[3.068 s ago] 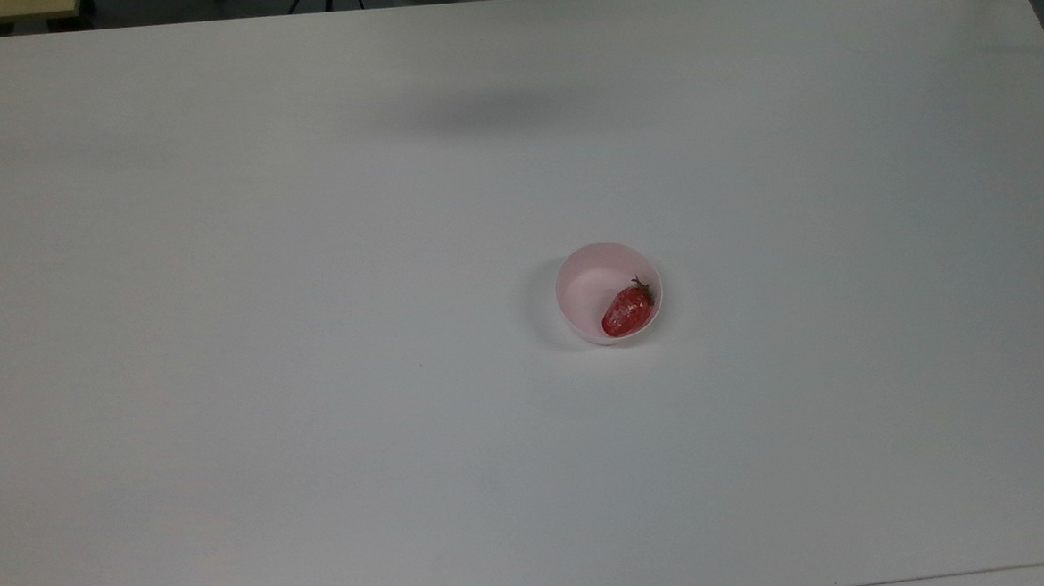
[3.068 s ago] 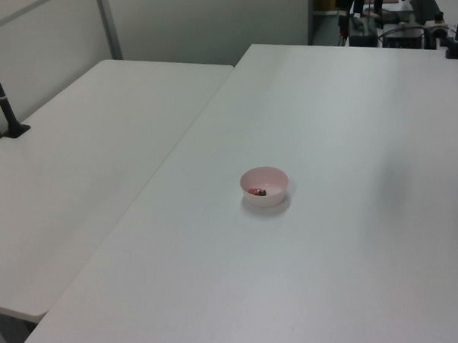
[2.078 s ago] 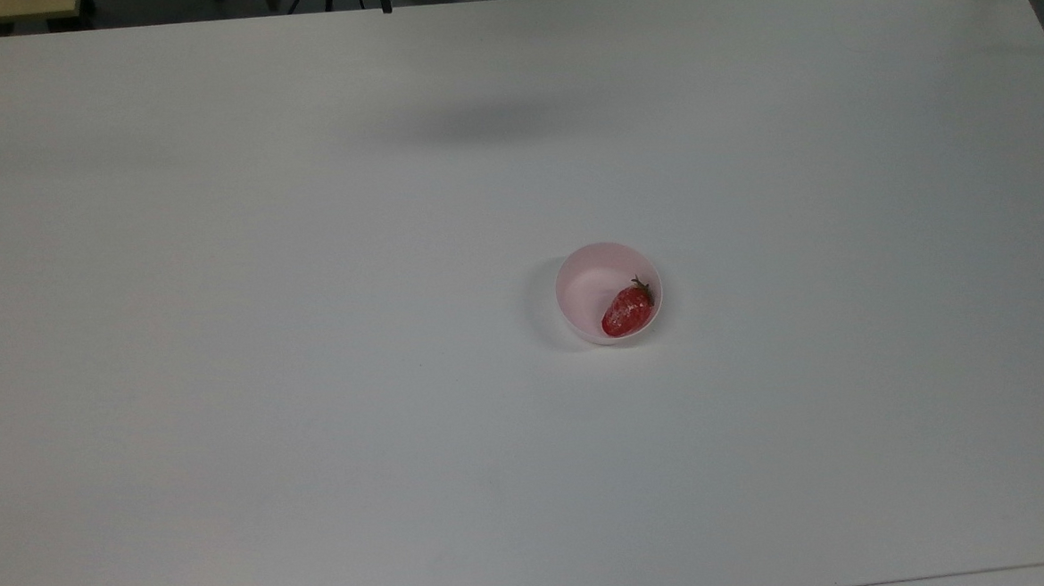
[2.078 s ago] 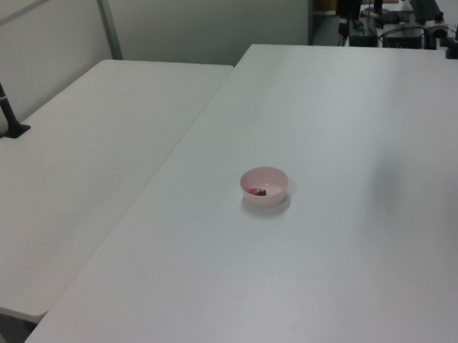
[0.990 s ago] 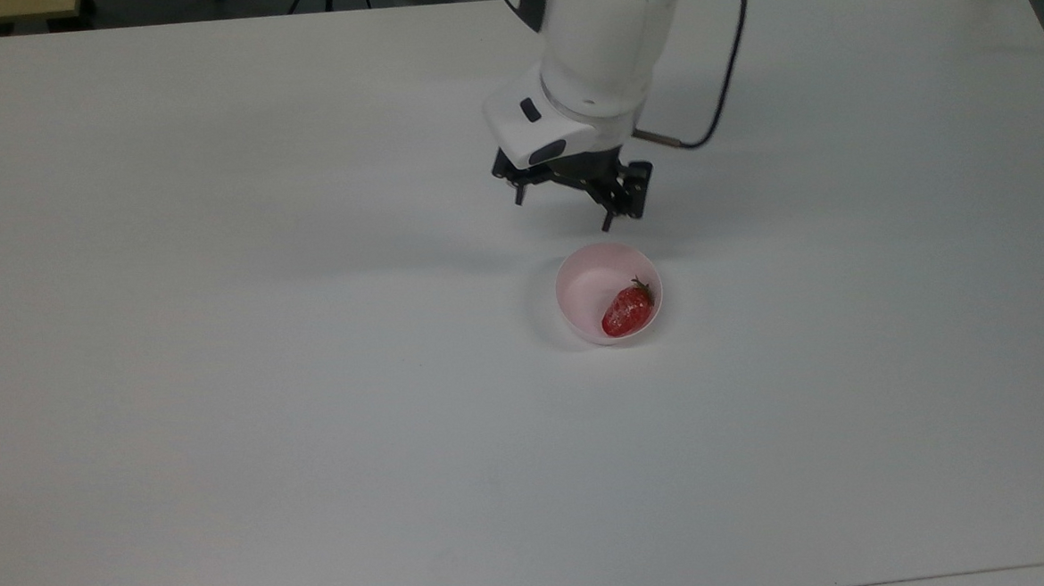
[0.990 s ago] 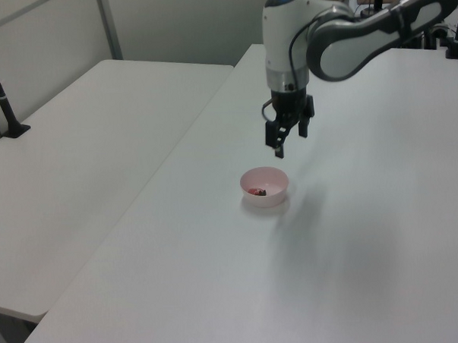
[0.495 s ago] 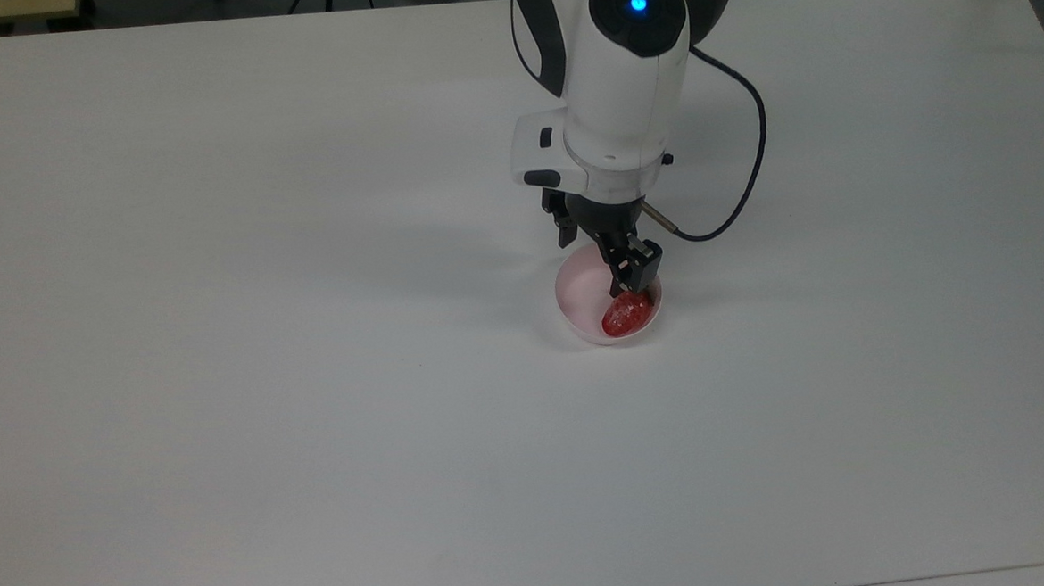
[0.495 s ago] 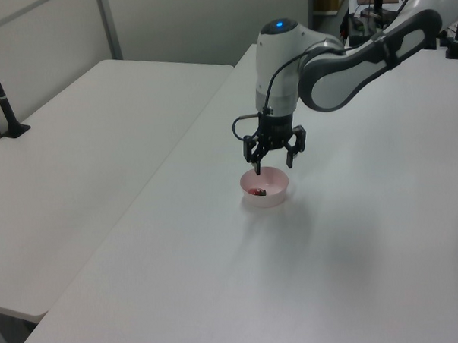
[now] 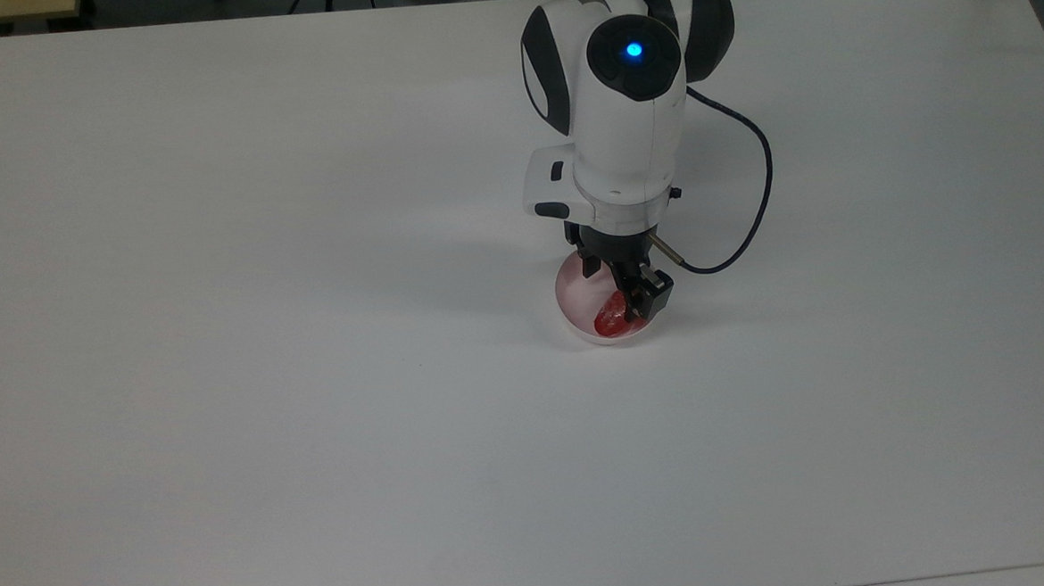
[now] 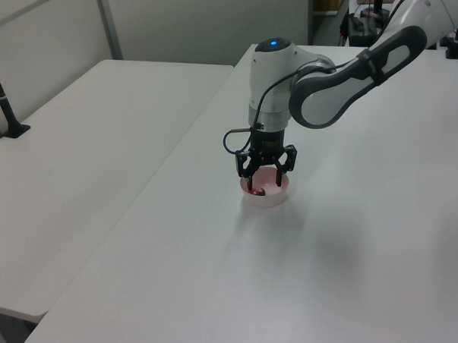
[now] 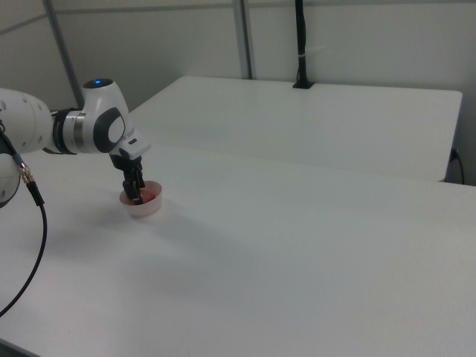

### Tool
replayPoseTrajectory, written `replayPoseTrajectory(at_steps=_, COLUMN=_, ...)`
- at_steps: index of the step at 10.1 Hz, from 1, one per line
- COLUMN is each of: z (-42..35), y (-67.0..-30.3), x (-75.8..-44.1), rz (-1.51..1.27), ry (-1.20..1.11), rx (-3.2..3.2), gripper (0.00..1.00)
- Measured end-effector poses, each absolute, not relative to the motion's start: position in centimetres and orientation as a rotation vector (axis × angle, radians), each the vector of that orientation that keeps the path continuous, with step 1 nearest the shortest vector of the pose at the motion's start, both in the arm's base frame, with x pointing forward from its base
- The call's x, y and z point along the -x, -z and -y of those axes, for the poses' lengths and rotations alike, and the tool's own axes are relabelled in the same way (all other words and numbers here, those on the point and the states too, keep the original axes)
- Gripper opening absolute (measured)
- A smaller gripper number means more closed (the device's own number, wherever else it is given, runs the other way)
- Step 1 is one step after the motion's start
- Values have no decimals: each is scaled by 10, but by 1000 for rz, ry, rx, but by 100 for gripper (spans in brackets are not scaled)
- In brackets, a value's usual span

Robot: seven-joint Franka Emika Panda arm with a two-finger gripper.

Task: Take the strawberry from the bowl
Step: 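Close the gripper fingers around the red strawberry inside the bowl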

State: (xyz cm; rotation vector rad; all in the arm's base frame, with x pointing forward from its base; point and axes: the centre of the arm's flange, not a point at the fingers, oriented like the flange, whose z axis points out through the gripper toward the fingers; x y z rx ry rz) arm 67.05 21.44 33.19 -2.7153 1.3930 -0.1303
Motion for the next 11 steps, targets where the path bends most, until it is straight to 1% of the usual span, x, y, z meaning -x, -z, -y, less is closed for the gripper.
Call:
replayPoseTrajectory(at_steps=1, z=-215, y=-331, x=-671, rz=-1401, ry=133, rx=2708, gripper=75)
replayPoseTrajectory(at_steps=4, z=-215, y=-305, x=-672, rz=-1411, ry=107, rx=2719, gripper=75)
replayPoseTrajectory(at_steps=5, z=-216, y=-307, x=-675, rz=-1404, ry=127, rx=2705, gripper=68)
replayPoseTrajectory(at_steps=6, z=-216, y=-309, x=-676, rz=-1403, ry=135, rx=2699, gripper=66)
replayPoseTrajectory(at_steps=7, z=-212, y=-312, x=-679, rz=-1411, ry=143, rx=2691, gripper=48)
replayPoseTrajectory(at_steps=11, z=-208, y=-338, x=-686, rz=-1357, ry=196, rx=2685, gripper=48)
